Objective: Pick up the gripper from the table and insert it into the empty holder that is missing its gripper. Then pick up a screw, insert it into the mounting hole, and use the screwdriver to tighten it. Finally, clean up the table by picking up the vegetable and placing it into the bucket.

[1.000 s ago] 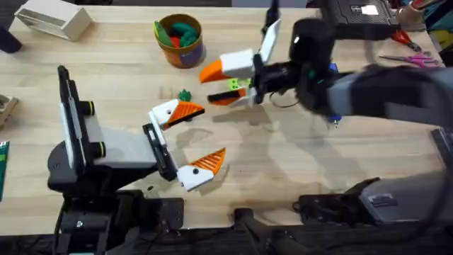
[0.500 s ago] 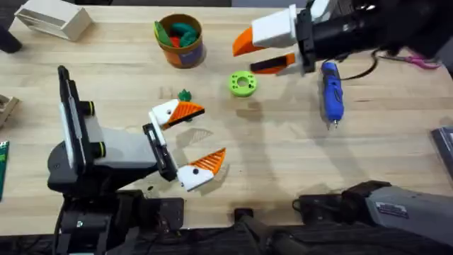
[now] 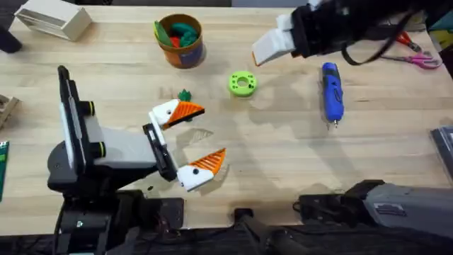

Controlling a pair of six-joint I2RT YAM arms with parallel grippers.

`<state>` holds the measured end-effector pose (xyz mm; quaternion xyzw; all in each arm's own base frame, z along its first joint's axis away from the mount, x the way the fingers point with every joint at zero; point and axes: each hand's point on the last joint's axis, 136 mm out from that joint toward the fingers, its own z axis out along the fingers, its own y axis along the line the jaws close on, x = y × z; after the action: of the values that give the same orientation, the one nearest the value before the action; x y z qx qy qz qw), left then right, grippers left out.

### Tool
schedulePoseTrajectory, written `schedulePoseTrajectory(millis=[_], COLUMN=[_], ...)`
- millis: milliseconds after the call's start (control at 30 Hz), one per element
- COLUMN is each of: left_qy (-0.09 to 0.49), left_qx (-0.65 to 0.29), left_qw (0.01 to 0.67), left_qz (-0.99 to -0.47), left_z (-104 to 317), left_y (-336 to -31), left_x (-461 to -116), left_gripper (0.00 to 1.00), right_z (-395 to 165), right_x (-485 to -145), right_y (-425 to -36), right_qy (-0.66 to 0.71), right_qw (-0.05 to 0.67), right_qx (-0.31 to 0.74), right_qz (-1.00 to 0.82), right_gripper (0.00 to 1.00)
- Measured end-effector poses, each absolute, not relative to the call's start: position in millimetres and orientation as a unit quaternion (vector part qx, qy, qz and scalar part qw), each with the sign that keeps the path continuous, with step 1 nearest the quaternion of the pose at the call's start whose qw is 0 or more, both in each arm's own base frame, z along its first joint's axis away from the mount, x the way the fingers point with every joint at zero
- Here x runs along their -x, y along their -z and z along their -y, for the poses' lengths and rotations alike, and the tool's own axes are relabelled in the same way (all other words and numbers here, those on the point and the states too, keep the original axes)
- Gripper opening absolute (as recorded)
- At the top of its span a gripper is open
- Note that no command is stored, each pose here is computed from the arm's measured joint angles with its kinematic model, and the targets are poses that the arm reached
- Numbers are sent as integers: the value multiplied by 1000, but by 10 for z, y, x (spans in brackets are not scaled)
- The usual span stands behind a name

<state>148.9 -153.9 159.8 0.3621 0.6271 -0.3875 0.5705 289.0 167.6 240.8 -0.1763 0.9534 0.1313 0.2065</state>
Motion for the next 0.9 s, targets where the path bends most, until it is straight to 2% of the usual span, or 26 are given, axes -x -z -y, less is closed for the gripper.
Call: schedulePoseTrajectory(millis=[400, 600, 900], left_qy=[388, 388, 388], left_qx=[-362, -362, -362], left_qw=[570, 570, 570], left_qz=[-627, -627, -627], left_z=[1539, 1539, 1539], left_y=[-1598, -1597, -1597], left_x=[-1489, -1489, -1489], left_gripper=[985, 985, 986], right_z=[-1752, -1803, -1883], right_x=[-3164, -3278, -3414], right_y=[-1848, -1577, -1244], right_qy=[-22, -9, -2], right_qw=[144, 121, 100], right_qx=[214, 217, 218], right_qz=[-966, -969, -971], right_gripper=[842, 743, 692])
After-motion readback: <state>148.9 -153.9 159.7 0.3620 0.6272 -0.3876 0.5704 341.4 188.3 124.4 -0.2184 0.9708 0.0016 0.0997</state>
